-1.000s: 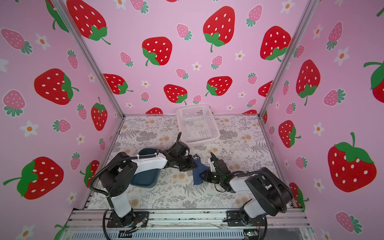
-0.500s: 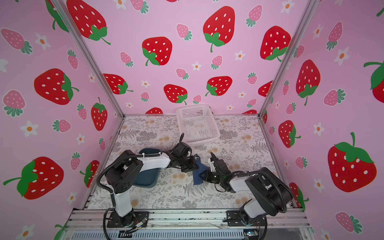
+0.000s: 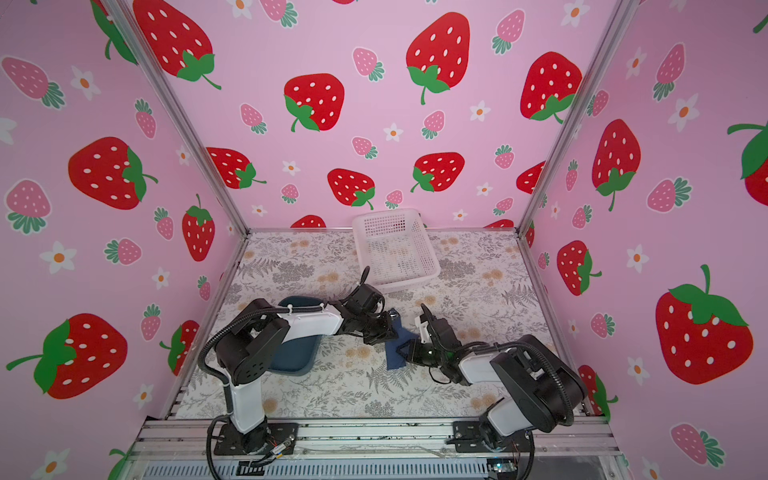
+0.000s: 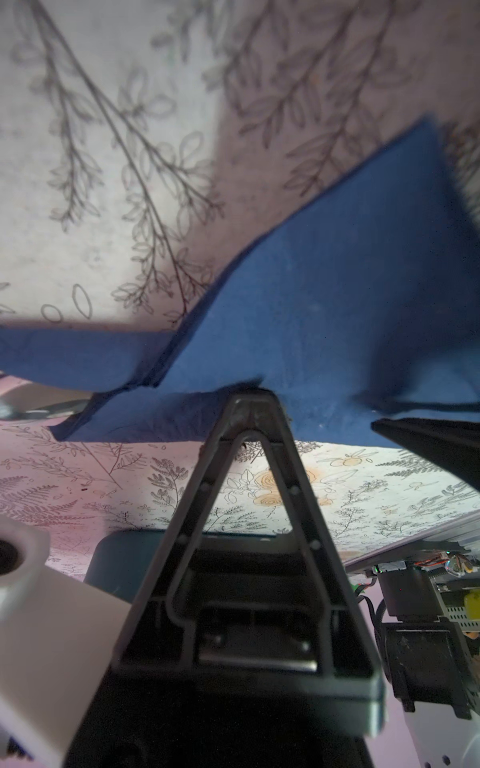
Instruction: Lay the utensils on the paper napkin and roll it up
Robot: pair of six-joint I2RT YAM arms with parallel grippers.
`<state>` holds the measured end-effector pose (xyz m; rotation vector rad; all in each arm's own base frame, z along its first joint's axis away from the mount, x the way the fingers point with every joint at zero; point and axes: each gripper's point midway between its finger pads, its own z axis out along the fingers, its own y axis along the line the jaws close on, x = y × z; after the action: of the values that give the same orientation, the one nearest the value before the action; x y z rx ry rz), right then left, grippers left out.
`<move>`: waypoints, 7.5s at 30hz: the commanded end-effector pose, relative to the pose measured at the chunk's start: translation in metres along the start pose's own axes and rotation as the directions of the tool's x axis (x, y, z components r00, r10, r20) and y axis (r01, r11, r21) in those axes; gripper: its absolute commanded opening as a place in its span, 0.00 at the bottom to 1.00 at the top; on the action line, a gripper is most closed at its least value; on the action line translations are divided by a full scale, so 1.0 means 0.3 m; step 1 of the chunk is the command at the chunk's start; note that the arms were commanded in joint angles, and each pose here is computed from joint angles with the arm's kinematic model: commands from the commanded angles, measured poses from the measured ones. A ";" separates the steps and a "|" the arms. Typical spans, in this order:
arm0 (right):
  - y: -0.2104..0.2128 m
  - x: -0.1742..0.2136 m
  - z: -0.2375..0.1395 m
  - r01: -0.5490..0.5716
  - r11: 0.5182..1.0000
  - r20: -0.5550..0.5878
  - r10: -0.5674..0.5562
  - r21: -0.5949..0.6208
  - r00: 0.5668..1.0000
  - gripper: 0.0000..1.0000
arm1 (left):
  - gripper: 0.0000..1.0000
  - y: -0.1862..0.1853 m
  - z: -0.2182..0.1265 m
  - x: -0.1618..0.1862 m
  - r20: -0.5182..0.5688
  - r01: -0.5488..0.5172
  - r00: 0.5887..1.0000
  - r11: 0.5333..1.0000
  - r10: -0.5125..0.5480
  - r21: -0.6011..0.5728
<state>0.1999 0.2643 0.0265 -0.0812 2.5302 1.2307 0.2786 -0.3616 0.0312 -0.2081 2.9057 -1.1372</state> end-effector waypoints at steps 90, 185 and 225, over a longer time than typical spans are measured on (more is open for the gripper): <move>0.637 -0.218 -0.430 0.555 0.751 0.438 -0.390 -0.357 0.810 0.04 | 0.76 -0.359 -0.698 -0.020 0.470 -0.517 0.837 0.683 0.279 0.516; 0.700 -0.305 -0.480 0.474 0.751 0.479 -0.240 -0.459 0.844 0.29 | 0.09 -0.592 -0.801 0.032 0.475 -0.552 0.834 0.431 0.282 0.714; 0.738 -0.350 -0.464 0.468 0.871 0.382 -0.386 -0.150 0.840 0.32 | 0.07 -0.532 -0.775 -0.015 0.519 -0.556 0.819 0.557 0.243 0.616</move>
<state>0.2182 0.2855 0.3000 -0.4228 1.9274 1.2572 0.2932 -0.3226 0.2845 0.1837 1.8647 -1.8010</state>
